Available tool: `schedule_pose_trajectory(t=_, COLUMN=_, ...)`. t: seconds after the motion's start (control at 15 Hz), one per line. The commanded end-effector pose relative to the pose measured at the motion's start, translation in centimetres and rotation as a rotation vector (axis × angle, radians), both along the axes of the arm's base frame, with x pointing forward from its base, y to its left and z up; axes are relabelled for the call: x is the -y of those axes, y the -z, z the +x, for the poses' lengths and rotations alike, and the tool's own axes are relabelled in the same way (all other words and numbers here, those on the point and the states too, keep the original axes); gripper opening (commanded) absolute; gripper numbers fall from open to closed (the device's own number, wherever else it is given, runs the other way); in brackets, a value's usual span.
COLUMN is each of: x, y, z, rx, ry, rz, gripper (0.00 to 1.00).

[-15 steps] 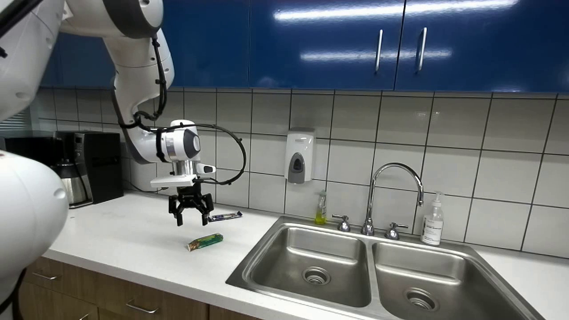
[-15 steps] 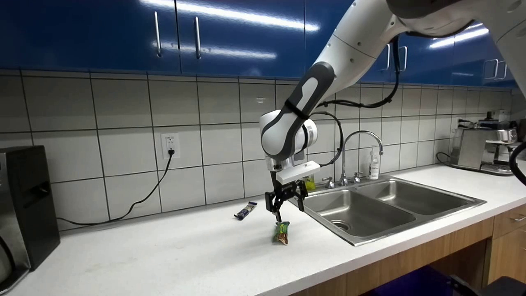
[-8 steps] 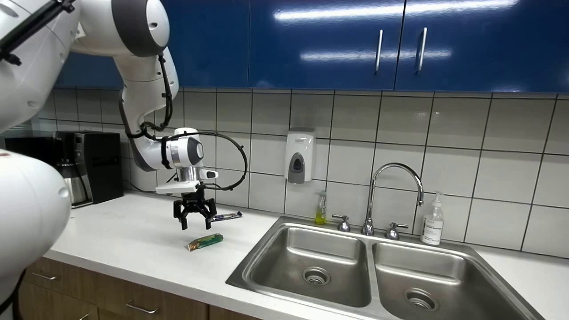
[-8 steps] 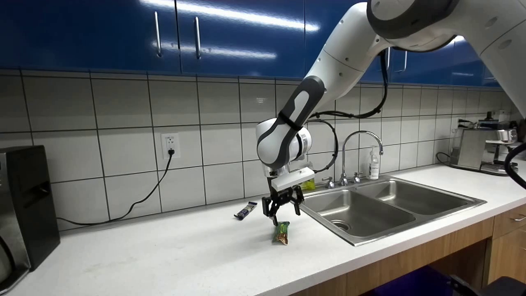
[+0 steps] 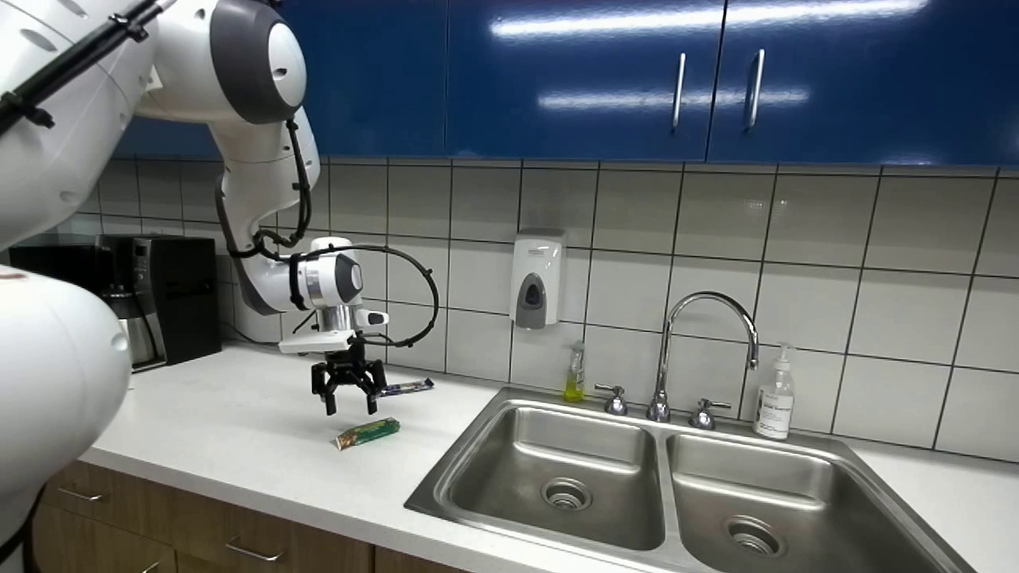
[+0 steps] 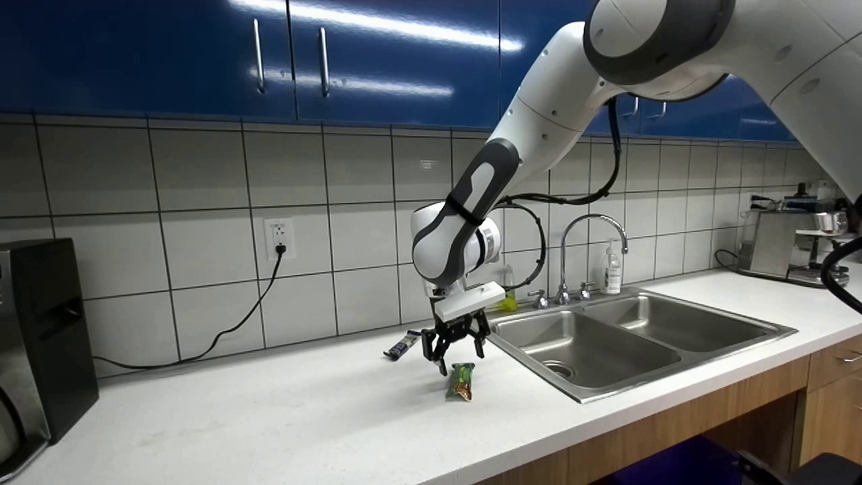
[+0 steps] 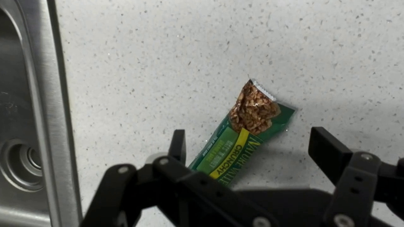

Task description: Put the green snack packet in the left sink

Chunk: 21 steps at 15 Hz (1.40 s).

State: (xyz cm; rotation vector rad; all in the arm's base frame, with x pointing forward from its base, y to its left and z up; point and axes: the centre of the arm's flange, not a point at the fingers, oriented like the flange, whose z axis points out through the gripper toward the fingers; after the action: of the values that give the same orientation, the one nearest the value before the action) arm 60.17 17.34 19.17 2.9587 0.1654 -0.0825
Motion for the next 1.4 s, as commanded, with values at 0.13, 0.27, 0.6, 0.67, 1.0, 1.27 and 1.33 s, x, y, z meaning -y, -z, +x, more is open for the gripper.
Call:
schedule_pose_trajectory(t=0.13, x=0.0, y=0.1, z=0.2, rx=0.003, ry=0.003, rz=-0.001, gripper=1.00)
schedule_pose_trajectory(t=0.27, x=0.1, y=0.0, z=0.3, rx=0.004, ry=0.004, rz=-0.001, gripper=1.00)
schedule_pose_trajectory(t=0.6, x=0.2, y=-0.2, z=-0.3, rx=0.013, ry=0.027, rz=-0.001, gripper=1.00)
schedule_pose_trajectory(t=0.67, x=0.2, y=-0.2, z=-0.5, rx=0.012, ry=0.039, rz=0.008, gripper=1.00)
schedule_pose_trajectory(t=1.0, x=0.1, y=0.0, z=-1.0, rx=0.024, ry=0.128, rz=0.023, gripper=1.00)
schedule_pose_trajectory(t=1.27, x=0.0, y=0.2, z=-0.7, rx=0.060, ry=0.234, rz=0.036, gripper=1.00)
schedule_pose_trajectory(t=1.33, x=-0.1, y=0.3, z=-0.4, rx=0.074, ry=0.252, rz=0.035, gripper=1.00)
